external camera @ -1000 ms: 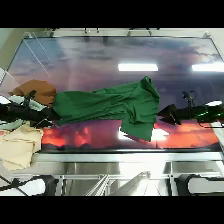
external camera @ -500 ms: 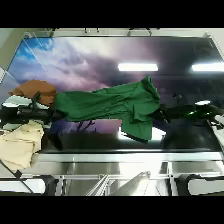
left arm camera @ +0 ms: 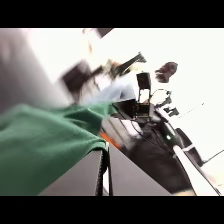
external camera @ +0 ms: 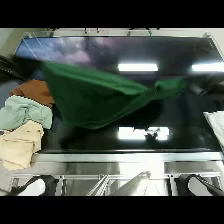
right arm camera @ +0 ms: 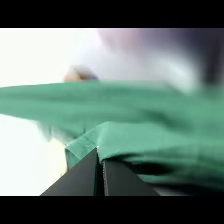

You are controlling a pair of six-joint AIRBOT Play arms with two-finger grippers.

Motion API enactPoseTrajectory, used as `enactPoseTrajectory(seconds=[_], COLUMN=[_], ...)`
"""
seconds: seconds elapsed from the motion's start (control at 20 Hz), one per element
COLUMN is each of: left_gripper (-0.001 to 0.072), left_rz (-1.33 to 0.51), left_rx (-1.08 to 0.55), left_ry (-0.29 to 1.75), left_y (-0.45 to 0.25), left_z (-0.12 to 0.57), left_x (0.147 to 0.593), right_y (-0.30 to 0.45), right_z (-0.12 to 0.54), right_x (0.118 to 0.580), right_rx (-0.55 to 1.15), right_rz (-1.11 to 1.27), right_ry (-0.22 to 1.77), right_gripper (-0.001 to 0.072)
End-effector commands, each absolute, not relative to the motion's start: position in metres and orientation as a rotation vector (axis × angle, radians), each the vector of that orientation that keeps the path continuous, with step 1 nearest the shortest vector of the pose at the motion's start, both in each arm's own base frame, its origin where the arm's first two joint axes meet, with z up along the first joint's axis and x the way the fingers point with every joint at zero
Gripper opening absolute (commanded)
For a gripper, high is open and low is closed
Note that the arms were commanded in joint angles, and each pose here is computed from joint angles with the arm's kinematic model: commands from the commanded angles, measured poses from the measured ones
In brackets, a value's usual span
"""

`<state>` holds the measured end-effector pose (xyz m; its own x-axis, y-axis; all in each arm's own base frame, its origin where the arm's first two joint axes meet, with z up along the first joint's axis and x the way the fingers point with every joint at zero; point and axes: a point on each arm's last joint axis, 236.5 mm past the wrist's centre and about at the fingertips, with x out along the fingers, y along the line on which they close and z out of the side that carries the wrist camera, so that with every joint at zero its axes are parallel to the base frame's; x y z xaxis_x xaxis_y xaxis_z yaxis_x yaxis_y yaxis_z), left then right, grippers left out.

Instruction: Fold the shirts.

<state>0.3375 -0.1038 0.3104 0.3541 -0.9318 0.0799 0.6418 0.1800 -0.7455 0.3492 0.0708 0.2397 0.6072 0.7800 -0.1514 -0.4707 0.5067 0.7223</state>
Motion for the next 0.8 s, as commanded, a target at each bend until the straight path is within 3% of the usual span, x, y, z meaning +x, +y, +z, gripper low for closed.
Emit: enactPoseTrajectory(seconds=[0.0,0.15,0.35,0.55,0.7,0.75], left_gripper=[0.0016,0.0018,0.0018,0.0018,0.0018,0.0019], left_rz=[-1.221,-1.005,-0.929,-0.913,-0.834,-0.830], left_rx=[-0.473,-0.262,-0.305,-0.437,-0.493,-0.502], left_ry=[0.127,0.037,0.138,0.477,0.734,0.819], left_y=[-0.123,-0.114,-0.095,-0.103,-0.115,-0.118], left_z=[0.435,0.464,0.433,0.298,0.175,0.136], left_x=[0.244,0.228,0.266,0.363,0.435,0.453], right_y=[0.102,0.107,0.087,0.087,0.081,0.077], right_z=[0.391,0.442,0.392,0.275,0.158,0.121], right_x=[0.273,0.243,0.272,0.338,0.398,0.413], right_rx=[0.418,0.203,0.272,0.508,0.645,0.667], right_rz=[0.865,0.698,0.606,0.675,0.548,0.499], right_ry=[0.119,-0.041,0.131,0.402,0.599,0.665], right_gripper=[0.0019,0.0019,0.0019,0.0019,0.0020,0.0106])
